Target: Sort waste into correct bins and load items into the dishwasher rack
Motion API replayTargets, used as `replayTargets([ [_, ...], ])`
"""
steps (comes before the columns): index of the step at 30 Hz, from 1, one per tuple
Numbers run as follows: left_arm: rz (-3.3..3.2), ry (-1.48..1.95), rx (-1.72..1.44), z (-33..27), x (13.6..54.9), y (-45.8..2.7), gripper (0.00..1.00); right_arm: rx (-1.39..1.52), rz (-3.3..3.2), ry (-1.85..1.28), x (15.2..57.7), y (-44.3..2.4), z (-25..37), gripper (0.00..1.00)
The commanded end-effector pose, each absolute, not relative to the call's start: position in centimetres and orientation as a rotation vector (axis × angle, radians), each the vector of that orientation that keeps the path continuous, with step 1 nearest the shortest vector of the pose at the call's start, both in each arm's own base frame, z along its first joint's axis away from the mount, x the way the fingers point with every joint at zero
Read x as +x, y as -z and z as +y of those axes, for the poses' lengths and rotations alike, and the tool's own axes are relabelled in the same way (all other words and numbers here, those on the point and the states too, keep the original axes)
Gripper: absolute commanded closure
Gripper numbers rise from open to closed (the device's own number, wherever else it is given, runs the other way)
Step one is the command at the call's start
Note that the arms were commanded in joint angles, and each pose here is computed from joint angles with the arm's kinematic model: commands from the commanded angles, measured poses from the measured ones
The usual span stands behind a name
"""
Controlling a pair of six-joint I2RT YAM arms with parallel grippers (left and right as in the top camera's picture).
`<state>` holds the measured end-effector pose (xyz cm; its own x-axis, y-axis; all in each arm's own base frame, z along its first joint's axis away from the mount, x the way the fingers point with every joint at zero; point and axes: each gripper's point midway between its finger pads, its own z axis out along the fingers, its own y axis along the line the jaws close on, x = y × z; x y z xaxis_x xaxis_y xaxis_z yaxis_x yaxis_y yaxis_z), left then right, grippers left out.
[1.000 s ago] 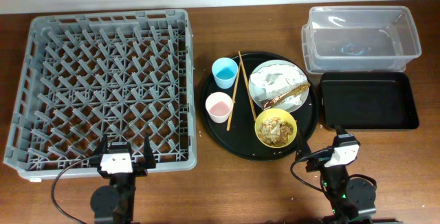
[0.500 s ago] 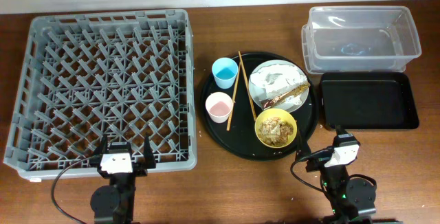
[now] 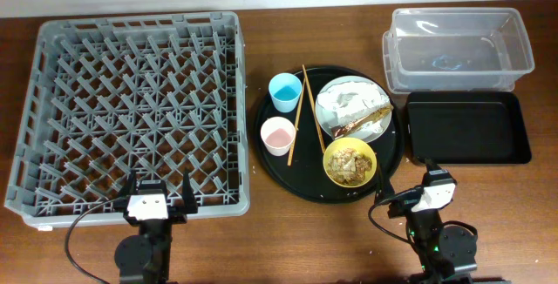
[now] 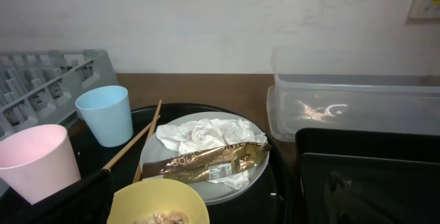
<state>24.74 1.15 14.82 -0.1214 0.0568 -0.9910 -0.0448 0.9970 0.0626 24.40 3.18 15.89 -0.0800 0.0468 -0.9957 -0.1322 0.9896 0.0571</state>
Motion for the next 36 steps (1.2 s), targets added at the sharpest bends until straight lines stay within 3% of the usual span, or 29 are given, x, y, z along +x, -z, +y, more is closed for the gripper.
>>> replayTargets([
  [1, 1.686, -0.101, 0.02, 1.2, 24.69, -14.84, 0.0, -0.064, 1.648, -0.147, 24.4, -15.61, 3.18, 0.02],
  [36, 1.683, -0.079, 0.04, 0.75, 24.72, -14.9, 0.01, -0.046, 1.628, -0.136, 24.47, -16.12, 2.87, 0.01],
])
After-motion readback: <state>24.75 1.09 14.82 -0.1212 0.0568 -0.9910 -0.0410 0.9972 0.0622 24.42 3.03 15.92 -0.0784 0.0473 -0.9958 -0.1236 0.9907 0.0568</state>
